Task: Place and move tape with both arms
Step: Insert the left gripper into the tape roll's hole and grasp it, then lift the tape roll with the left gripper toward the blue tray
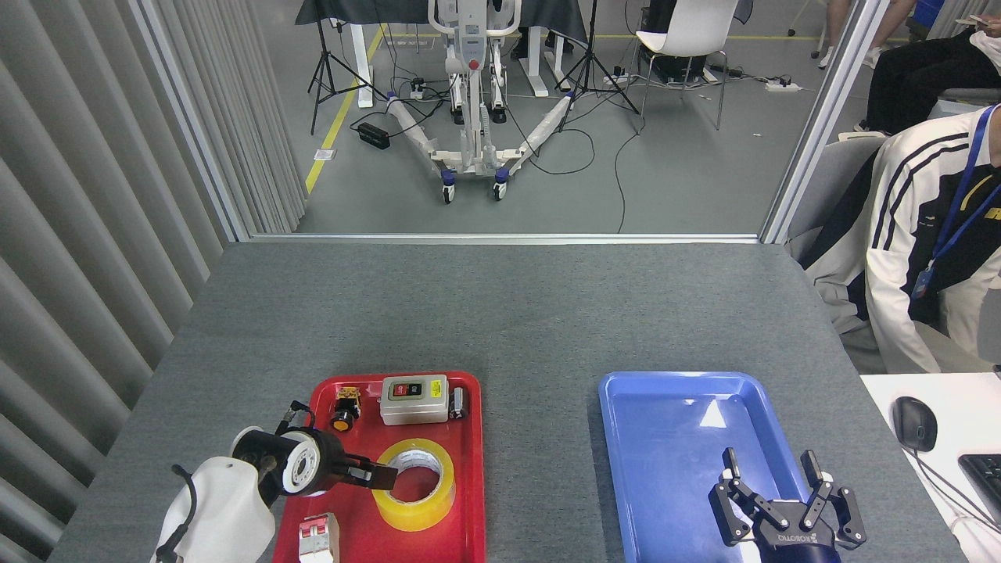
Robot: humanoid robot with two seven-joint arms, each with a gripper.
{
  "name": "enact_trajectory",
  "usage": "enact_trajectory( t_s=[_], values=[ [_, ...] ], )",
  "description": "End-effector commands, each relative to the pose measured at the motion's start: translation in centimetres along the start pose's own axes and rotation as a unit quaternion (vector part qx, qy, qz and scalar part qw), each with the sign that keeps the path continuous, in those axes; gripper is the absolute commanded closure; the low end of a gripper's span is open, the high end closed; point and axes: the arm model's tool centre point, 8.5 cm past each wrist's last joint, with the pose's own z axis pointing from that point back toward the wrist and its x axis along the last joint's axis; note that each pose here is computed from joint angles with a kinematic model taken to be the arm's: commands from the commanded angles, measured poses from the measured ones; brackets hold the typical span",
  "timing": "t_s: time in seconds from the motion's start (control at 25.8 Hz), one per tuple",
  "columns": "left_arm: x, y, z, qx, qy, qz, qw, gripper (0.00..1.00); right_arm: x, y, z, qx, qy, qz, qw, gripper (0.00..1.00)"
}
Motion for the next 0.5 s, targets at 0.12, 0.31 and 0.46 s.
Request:
enact_trajectory(
  t_s=[0.12, 0.31, 0.46],
  values=[
    [0.6, 0.1, -0.8, -0.017, -0.004, 0.014, 1.000, 0.03, 0.1, 0.0, 0.0, 0.000, -0.001, 0.000, 1.000, 0.00],
    [0.7, -0.4, -2.1, -0.041, -0.009, 0.025, 0.999, 0.35, 0.1, 0.0, 0.0, 0.000, 0.000, 0.001, 1.000, 0.00],
    [1.0, 0.0, -1.9, -0.037, -0.026, 0.003, 0.999, 0.81, 0.1, 0.0, 0.0, 0.000, 0.000, 0.000, 1.000, 0.00]
  ],
)
